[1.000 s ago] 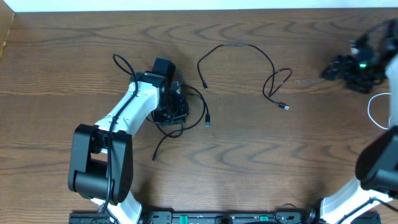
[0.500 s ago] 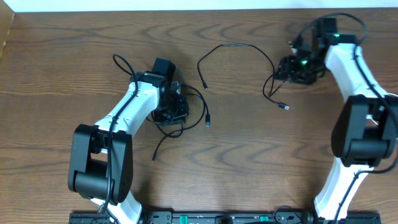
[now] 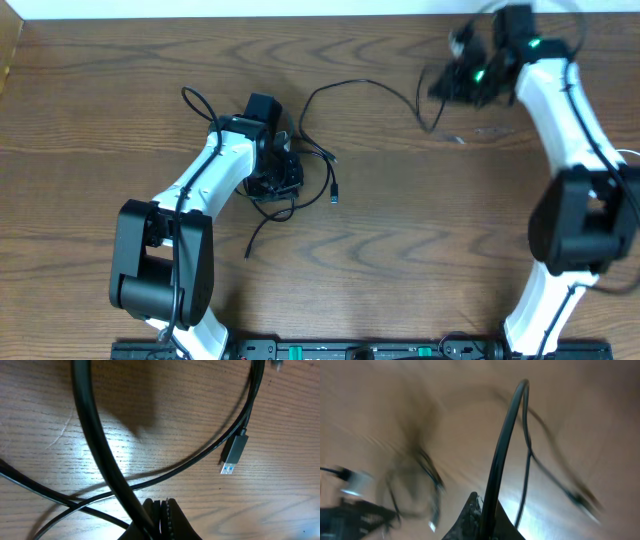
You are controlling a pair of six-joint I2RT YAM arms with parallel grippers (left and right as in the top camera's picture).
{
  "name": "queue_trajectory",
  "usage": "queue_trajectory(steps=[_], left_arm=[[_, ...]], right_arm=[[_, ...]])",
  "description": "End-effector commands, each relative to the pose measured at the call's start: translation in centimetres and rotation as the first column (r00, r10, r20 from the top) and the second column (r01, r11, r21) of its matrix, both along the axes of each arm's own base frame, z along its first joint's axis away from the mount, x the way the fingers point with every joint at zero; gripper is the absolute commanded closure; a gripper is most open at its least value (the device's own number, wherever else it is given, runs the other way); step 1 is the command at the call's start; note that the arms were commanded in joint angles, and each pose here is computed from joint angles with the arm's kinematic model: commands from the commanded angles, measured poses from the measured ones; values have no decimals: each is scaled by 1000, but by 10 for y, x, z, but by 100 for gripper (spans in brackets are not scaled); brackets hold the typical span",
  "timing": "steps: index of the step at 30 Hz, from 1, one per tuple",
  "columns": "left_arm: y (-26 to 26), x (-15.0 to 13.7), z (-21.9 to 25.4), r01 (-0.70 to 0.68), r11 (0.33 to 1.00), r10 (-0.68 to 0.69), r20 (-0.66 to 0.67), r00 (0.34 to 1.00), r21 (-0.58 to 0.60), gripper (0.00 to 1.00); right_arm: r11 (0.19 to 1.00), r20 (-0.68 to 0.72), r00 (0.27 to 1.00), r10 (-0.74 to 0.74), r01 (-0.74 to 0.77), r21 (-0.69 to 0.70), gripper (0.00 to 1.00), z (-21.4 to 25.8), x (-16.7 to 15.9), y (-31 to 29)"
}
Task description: Untangle cables
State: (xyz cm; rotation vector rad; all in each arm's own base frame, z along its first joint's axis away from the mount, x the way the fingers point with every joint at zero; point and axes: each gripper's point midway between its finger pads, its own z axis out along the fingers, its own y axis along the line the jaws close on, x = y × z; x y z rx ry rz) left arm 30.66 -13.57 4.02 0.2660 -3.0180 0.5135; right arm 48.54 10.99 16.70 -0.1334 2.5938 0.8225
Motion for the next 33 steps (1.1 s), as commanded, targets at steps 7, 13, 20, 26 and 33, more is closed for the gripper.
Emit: queue_trajectory(steps=[7, 13, 20, 26, 33], left_arm=[[-1, -3, 4, 19, 1000, -19, 9, 1000, -3, 92], [-1, -3, 4, 19, 1000, -19, 9, 1000, -3, 92], [0, -6, 4, 19, 1000, -19, -4, 1000, 0, 92], [0, -6, 4, 19, 1000, -19, -4, 1000, 0, 92], [0, -6, 4, 19, 1000, -19, -6, 1000, 0, 92]], right_arm=[[914, 600, 771, -212, 374, -158, 99, 230, -9, -101], [632, 659, 632, -409, 716, -295, 99, 242, -29, -209], [311, 682, 487, -546, 873, -375, 99, 236, -60, -315], [213, 656, 440, -613, 892, -400, 99, 222, -83, -366], [146, 569, 404, -716, 884, -443, 99, 180, -97, -406]])
